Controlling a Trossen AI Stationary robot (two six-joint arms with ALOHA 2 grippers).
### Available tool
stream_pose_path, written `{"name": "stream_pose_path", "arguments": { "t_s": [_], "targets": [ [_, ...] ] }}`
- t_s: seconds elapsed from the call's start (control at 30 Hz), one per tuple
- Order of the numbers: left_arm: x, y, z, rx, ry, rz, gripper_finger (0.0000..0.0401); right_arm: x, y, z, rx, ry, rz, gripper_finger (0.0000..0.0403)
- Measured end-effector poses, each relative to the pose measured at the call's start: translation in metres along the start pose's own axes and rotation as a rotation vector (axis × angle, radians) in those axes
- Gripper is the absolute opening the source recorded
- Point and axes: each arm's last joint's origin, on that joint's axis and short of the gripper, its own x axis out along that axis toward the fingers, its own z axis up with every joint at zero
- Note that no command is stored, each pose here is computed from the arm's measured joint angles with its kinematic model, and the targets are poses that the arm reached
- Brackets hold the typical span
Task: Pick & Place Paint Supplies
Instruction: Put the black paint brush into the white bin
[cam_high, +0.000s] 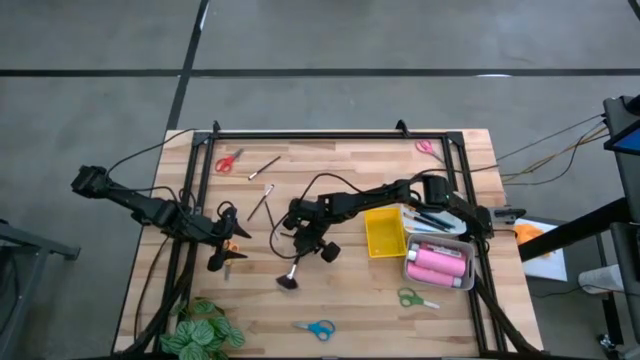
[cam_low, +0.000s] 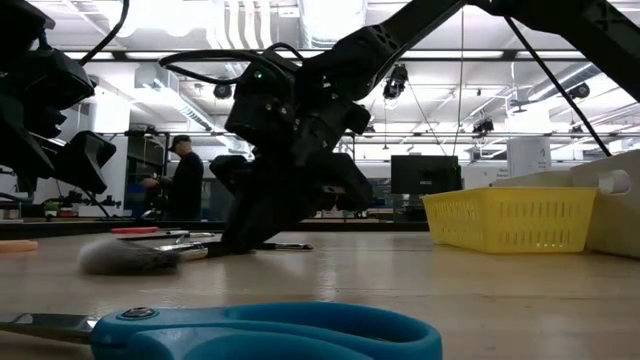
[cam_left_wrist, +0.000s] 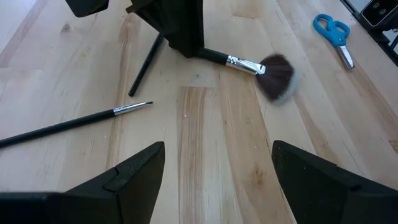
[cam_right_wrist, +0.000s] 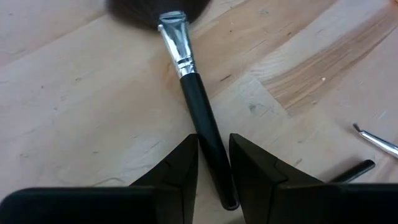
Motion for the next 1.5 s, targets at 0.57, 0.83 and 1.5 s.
{"name": "stream_pose_path", "arguments": {
  "t_s": [0.57, 0.83, 1.5],
  "targets": [
    [0.0000, 0.0000, 0.0001, 0.000, 0.000, 0.000, 0.0300, 0.0032, 0.0067, -0.0010, -0.001, 0.059, -0.012, 0.0053],
    [0.0000, 0.0000, 0.0001, 0.000, 0.000, 0.000, 0.0300, 0.0034, 0.0068, -0.0012, 0.026, 0.059, -0.013, 0.0043],
    [0.0000, 0.0000, 0.0001, 0.000, 0.000, 0.000, 0.0300, 0.0040, 0.0075, -0.0013, 0.030, 0.061, -0.011, 0.0034]
  ]
}}
